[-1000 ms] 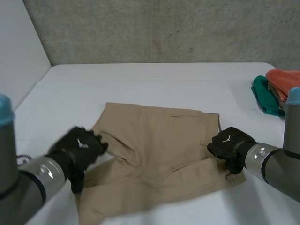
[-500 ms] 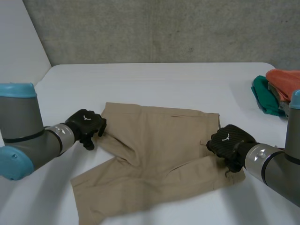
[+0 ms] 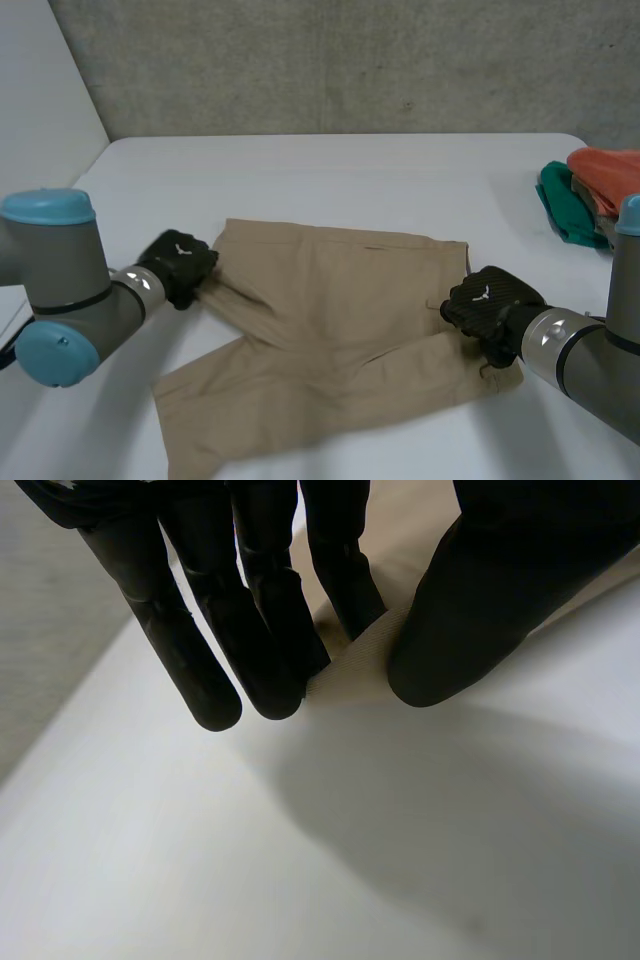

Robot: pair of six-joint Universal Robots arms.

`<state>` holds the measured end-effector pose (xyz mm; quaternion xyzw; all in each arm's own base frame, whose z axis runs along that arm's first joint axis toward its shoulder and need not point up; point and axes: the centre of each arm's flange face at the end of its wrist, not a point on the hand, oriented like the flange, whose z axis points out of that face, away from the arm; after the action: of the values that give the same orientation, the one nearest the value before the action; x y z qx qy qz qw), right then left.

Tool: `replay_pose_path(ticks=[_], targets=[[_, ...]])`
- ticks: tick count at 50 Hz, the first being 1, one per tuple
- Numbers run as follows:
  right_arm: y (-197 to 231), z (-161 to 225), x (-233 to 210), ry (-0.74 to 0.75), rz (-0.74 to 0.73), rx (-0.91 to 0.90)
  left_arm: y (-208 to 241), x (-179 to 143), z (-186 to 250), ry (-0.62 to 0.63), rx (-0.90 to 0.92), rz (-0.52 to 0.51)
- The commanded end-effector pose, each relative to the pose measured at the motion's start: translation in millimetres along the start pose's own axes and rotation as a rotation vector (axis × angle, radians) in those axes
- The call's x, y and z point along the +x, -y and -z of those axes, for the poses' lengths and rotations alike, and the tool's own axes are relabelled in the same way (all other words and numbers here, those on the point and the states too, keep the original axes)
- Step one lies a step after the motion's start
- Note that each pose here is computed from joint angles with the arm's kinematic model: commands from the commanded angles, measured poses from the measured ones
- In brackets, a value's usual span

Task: Fold the laundry.

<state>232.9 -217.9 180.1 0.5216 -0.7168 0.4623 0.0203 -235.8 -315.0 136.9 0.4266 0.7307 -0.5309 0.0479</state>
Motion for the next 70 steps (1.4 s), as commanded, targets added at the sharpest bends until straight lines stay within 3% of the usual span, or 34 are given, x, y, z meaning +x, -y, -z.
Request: replay_pose_path(ticks=[1, 10, 18, 31, 40, 44, 52, 70], targets=[[0.8, 0.3, -1.2, 0.003, 0.003, 0.002, 7.0, -16.0, 17.4, 0.139, -0.015, -0.059], [2.0, 1.5, -5.3, 0.012, 0.009, 0.006, -12.1, 4.5, 30.9, 0.065, -0.158, -0.217], [2.7, 2.2, -7.3, 0.009, 0.015, 0.001, -13.1, 0.5, 28.6, 0.164, -0.228, -0.287], [2.5, 3.8, -5.3, -0.004, 0.013, -0.004, 16.6, -3.5, 38.5, 0.133, -0.061, -0.114], [2.3, 3.1, -4.6, -0.01, 0.014, -0.001, 2.6, 1.5, 31.3, -0.017, -0.12, 0.033], [1.9, 3.1, -4.7, -0.008, 0.012, -0.002, -3.4, 6.7, 30.6, -0.07, -0.153, 0.053], [1.1, 3.5, -5.4, -0.007, 0.013, -0.005, -13.3, 4.0, 17.2, -0.049, -0.138, 0.066], [2.0, 3.8, -5.8, -0.009, 0.016, 0.0, -14.7, 2.1, 37.5, -0.086, -0.195, 0.07]])
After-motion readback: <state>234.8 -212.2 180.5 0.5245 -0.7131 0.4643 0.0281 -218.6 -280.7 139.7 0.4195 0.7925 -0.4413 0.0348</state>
